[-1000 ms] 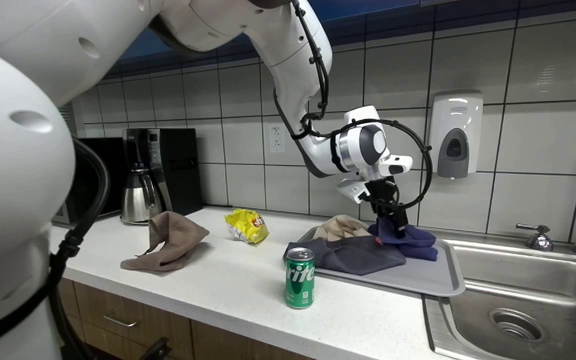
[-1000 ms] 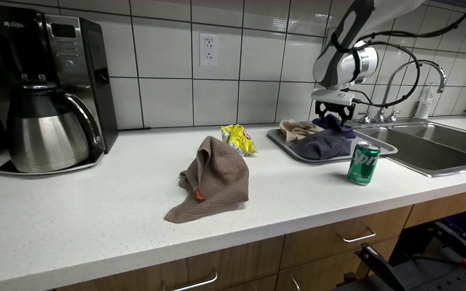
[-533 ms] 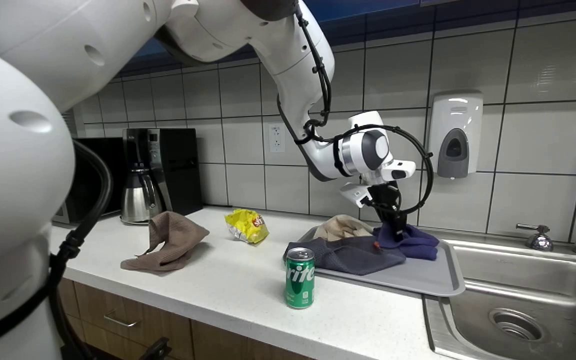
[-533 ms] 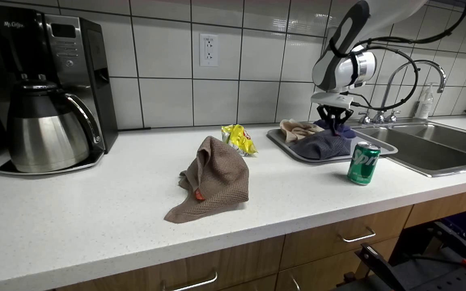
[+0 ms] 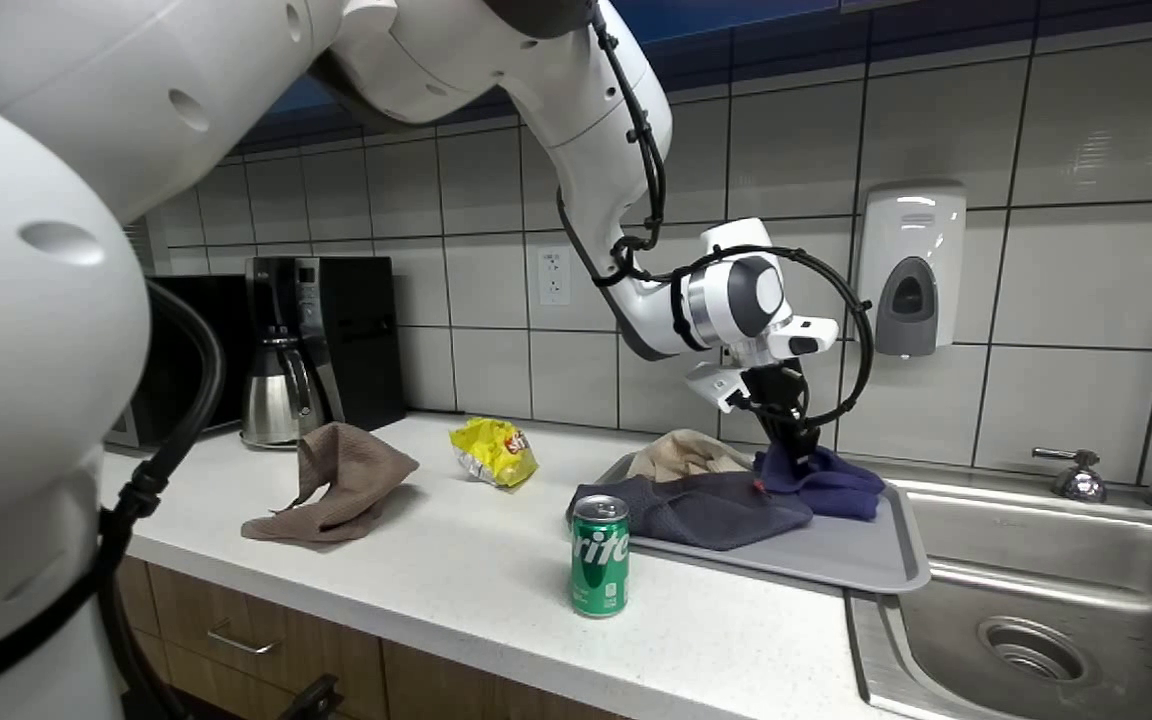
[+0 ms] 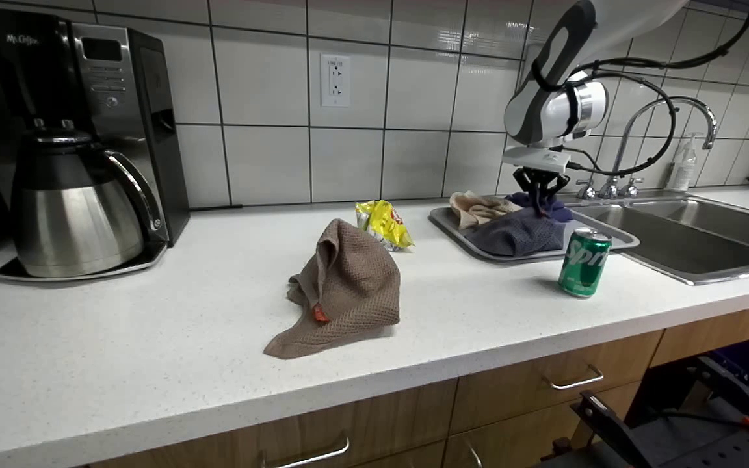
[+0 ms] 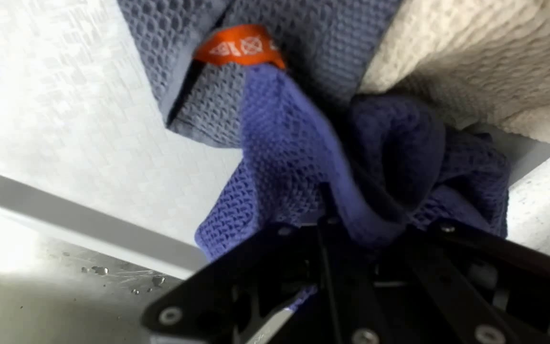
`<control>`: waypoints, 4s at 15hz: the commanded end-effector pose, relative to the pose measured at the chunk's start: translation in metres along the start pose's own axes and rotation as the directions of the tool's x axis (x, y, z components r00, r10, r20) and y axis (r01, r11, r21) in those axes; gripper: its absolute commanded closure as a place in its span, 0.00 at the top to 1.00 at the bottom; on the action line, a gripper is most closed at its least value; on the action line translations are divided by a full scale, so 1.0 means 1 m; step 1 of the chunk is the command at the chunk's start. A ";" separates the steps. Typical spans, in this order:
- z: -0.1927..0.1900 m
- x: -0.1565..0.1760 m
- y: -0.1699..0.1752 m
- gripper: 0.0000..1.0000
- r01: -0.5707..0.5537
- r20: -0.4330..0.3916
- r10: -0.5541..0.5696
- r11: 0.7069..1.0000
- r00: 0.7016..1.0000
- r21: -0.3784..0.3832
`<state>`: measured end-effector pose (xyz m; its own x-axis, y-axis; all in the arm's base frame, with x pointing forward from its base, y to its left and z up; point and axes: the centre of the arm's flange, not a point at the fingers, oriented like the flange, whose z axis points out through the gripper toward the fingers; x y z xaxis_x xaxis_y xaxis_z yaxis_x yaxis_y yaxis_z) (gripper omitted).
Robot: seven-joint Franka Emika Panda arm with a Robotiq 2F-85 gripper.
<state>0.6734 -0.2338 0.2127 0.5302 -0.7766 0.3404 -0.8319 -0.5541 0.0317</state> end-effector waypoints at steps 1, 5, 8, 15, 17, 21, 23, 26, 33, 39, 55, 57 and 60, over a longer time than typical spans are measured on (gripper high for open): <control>-0.019 0.001 0.003 0.02 -0.018 0.003 0.018 1.000 1.000 -0.002; -0.036 -0.004 0.004 0.02 -0.015 -0.015 0.015 1.000 1.000 0.004; -0.053 -0.011 0.006 0.02 -0.013 -0.026 0.014 1.000 1.000 0.011; -0.100 -0.037 0.012 0.02 -0.012 -0.040 0.013 0.999 0.999 0.030; -0.113 -0.044 0.012 0.02 -0.004 -0.046 0.006 0.999 0.999 0.036; -0.140 -0.059 0.014 0.02 0.004 -0.063 -0.001 0.999 0.998 0.047; -0.153 -0.067 0.013 0.02 0.011 -0.073 -0.007 0.998 0.997 0.054; -0.170 -0.079 0.011 0.02 0.026 -0.088 -0.021 0.998 0.996 0.064; -0.204 -0.111 -0.003 0.02 0.071 -0.107 -0.059 0.992 0.992 0.107; -0.213 -0.138 -0.028 0.02 0.130 -0.097 -0.116 0.980 0.989 0.151; -0.202 -0.175 -0.091 0.02 0.294 -0.109 -0.275 0.919 0.955 0.261; -0.202 -0.178 -0.098 0.02 0.313 -0.115 -0.292 0.908 0.949 0.278; -0.207 -0.180 -0.107 0.02 0.344 -0.136 -0.317 0.889 0.939 0.302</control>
<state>0.6195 0.0236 0.3347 0.7246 -0.5456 0.4210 -0.5519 -0.8253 -0.1197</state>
